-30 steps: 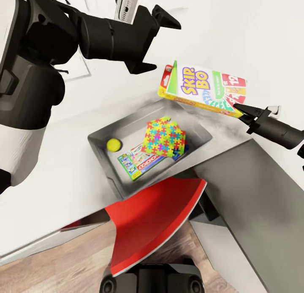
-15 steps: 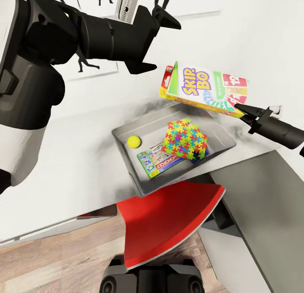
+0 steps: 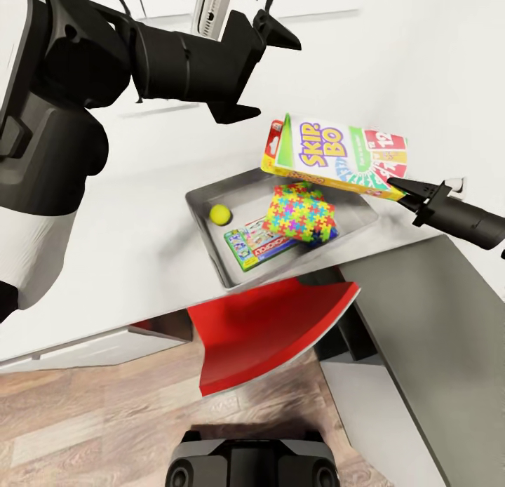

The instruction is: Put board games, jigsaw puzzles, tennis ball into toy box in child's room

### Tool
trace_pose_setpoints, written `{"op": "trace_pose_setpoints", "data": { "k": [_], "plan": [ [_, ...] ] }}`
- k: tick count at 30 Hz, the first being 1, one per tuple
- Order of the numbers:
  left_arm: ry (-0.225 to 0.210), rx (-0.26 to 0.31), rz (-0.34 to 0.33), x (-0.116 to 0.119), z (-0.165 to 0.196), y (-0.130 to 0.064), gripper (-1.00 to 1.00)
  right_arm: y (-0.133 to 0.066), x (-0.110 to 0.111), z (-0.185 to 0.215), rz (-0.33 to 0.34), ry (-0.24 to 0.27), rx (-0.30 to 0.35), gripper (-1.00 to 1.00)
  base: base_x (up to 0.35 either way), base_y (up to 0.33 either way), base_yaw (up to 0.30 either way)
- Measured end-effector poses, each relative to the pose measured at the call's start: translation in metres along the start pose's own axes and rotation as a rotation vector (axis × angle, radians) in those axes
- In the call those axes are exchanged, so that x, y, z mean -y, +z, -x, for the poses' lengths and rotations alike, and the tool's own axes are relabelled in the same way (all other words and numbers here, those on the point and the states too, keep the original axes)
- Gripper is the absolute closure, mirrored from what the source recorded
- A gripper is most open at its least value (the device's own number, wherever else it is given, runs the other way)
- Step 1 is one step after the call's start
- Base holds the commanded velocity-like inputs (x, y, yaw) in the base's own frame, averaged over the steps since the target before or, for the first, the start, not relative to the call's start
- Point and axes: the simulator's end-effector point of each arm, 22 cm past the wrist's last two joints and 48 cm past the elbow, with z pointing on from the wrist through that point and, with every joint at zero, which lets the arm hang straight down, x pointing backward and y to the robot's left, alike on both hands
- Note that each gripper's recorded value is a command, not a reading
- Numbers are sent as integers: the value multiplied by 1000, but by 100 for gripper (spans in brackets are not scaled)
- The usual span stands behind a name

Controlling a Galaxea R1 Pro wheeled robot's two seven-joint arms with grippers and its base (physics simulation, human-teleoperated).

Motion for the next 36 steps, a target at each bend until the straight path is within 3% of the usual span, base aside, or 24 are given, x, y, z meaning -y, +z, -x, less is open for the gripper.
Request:
{"op": "trace_pose_setpoints", "data": {
  "k": [12,36],
  "plan": [
    [1,0,0,0,0,0,-100,-2,3,-4,-19,-5,-25,100,-56,-28,52],
    [1,1,0,0,0,0,-100,-2,7,-6,-47,-34,-38,100,-4,-2,238]
  ]
}}
